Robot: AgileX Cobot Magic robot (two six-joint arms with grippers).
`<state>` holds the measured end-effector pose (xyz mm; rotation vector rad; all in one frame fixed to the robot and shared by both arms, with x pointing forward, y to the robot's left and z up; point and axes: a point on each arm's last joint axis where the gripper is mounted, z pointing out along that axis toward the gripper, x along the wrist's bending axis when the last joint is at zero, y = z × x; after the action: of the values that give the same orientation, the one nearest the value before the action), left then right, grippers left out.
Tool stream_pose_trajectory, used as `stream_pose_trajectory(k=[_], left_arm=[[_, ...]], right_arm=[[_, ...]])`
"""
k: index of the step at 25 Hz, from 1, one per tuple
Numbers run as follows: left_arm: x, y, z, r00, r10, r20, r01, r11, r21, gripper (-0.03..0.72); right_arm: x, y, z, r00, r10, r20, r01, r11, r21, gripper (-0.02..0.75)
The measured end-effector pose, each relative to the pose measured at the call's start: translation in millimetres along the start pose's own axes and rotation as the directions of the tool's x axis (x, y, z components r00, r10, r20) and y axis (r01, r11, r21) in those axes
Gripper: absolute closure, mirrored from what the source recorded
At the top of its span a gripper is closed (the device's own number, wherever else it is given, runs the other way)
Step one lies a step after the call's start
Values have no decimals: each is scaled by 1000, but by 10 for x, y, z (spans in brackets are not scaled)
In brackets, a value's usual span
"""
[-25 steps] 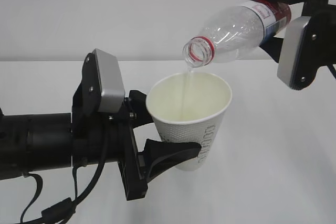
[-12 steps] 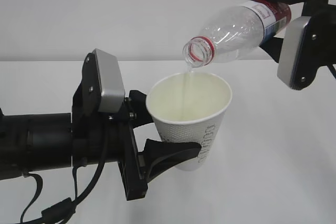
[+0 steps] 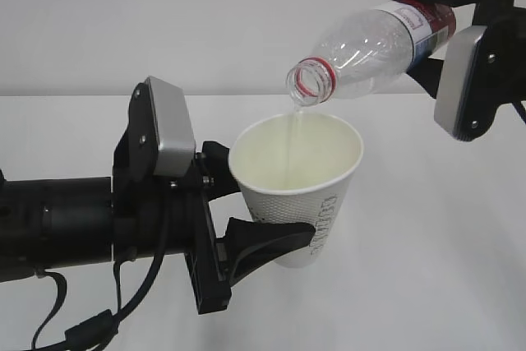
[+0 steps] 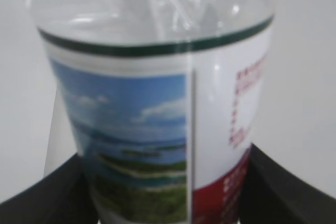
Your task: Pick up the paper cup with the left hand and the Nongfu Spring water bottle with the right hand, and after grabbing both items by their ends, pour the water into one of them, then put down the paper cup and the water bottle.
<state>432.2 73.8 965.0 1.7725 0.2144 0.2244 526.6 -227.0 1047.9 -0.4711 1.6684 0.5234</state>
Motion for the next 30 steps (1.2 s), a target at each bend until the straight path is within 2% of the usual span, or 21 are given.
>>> stream_pose_trajectory(k=[30], left_arm=[[-2, 5, 0, 1000, -2, 2, 2, 1000, -5, 172]], right_arm=[[0, 0, 0, 1000, -10, 0, 10, 1000, 0, 235]])
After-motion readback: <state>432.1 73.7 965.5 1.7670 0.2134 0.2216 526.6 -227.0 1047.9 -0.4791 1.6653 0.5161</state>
